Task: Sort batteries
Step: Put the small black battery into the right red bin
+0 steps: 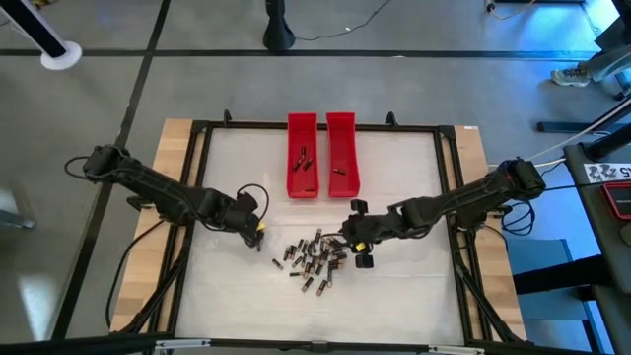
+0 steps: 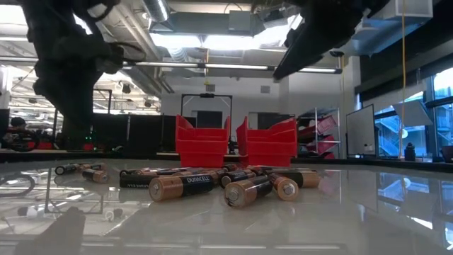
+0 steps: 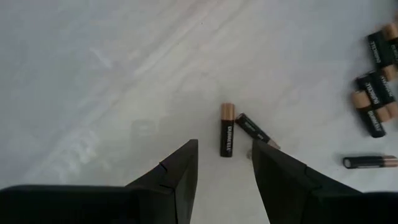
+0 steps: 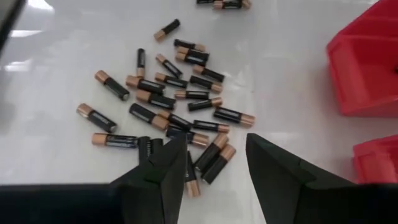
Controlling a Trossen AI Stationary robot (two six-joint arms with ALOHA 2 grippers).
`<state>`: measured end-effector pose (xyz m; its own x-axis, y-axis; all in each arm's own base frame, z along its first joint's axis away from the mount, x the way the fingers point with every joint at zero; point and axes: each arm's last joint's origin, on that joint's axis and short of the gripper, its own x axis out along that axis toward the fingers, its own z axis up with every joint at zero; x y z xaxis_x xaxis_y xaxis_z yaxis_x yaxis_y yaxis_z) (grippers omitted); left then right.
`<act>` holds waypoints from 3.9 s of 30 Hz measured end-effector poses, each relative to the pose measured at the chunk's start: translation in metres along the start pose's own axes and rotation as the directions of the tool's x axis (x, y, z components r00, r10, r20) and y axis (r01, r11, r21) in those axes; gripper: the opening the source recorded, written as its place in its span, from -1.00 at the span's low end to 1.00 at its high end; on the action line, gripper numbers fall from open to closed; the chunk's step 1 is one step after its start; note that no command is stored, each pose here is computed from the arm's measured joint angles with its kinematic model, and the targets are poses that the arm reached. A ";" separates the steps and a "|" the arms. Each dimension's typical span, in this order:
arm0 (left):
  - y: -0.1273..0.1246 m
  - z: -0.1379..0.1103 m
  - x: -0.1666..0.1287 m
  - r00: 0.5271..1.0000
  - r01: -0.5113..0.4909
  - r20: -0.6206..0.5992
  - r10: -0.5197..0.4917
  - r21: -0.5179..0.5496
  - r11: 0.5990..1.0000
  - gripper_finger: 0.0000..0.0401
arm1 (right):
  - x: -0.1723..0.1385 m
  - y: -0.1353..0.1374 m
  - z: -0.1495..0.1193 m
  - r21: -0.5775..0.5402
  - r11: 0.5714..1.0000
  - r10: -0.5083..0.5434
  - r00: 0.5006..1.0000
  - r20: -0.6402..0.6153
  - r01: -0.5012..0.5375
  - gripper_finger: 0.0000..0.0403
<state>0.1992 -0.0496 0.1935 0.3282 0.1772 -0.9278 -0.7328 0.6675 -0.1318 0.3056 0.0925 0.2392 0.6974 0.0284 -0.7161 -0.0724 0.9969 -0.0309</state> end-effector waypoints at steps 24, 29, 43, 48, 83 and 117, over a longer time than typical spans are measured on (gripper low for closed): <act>-0.012 0.004 0.031 0.996 0.014 -0.090 0.001 0.167 0.986 -0.30 | -0.004 0.015 -0.005 -0.061 0.995 -0.078 0.997 -0.001 0.078 -0.17; -0.013 0.002 0.038 0.994 -0.009 -0.105 0.028 0.178 0.984 -0.30 | -0.004 0.015 -0.005 -0.061 0.995 -0.078 0.997 -0.001 0.078 -0.17; -0.014 -0.001 0.060 0.982 -0.073 -0.155 0.107 0.213 0.974 -0.32 | -0.004 0.015 -0.005 -0.062 0.995 -0.078 0.997 -0.002 0.078 -0.17; -0.015 -0.003 0.068 0.976 -0.082 -0.181 0.124 0.224 0.971 -0.57 | -0.004 0.015 -0.006 -0.063 0.995 -0.079 0.997 -0.007 0.079 -0.17; -0.039 0.016 -0.074 0.660 0.245 0.515 -0.547 0.541 0.805 -0.93 | -0.015 -0.014 0.060 -0.143 0.990 0.093 0.806 0.585 -0.010 -0.17; -0.080 0.050 -0.056 0.383 0.050 0.654 -0.652 0.690 0.722 -0.93 | -0.022 -0.030 0.071 -0.076 0.997 0.043 0.720 0.692 0.014 -0.17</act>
<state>0.2693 -0.0766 0.2740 0.9936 0.1055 -0.0408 -0.1011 0.9899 0.0999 0.3435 0.0671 0.3056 0.9929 0.1137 -0.0342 -0.1165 0.9888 -0.0938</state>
